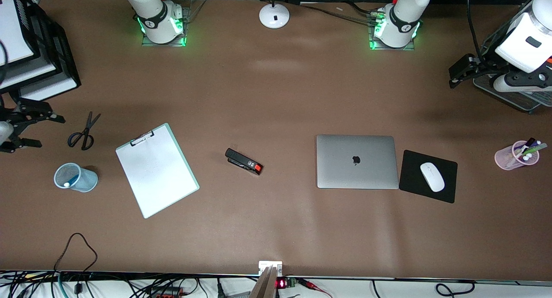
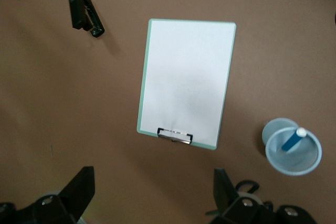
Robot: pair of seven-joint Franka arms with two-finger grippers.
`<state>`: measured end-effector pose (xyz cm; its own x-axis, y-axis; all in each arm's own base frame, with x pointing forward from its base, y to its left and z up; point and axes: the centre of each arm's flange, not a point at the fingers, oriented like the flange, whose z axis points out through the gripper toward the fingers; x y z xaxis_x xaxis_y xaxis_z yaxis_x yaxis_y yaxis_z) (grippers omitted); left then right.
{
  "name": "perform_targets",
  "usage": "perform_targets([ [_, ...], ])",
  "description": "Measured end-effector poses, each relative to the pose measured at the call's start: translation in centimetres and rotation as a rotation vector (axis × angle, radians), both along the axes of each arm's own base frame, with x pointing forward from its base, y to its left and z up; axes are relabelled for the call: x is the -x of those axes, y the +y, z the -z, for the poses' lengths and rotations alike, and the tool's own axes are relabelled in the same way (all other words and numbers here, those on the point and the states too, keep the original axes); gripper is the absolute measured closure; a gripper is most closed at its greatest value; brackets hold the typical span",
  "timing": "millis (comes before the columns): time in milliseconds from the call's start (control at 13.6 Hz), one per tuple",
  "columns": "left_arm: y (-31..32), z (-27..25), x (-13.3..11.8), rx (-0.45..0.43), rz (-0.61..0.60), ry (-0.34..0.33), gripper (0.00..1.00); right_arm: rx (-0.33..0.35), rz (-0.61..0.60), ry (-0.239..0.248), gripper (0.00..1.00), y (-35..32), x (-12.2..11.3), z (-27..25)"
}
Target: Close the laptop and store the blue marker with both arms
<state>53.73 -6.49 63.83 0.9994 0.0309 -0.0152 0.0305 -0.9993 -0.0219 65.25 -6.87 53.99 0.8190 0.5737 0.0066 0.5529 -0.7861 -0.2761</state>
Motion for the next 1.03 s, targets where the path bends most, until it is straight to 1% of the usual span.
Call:
perform_targets([
  [148,0.0,-0.1,0.0,0.000,0.000,-0.001,0.00,0.057,0.091,0.044,0.00,2.6,0.0,-0.1],
  [295,0.2,-0.1,0.1,0.000,-0.003,-0.002,0.00,0.159,0.172,0.065,0.00,4.8,0.4,-0.8],
  [369,0.3,-0.2,0.1,0.000,-0.005,-0.003,0.00,0.207,0.221,0.074,0.00,5.6,0.8,-1.5],
  [516,0.4,-0.2,0.1,0.000,-0.007,-0.003,0.00,0.271,0.353,0.096,0.00,5.6,2.4,-3.7],
  [664,0.5,-0.2,0.1,0.000,-0.008,-0.003,0.00,0.309,0.467,0.098,0.00,4.3,4.0,-5.8],
  [738,0.5,-0.2,0.1,0.000,-0.009,-0.003,0.00,0.318,0.500,0.094,0.00,3.4,4.6,-6.4],
  [1033,0.5,-0.2,0.1,0.000,-0.009,-0.004,0.00,0.327,0.631,0.091,0.00,1.7,6.4,-7.3],
])
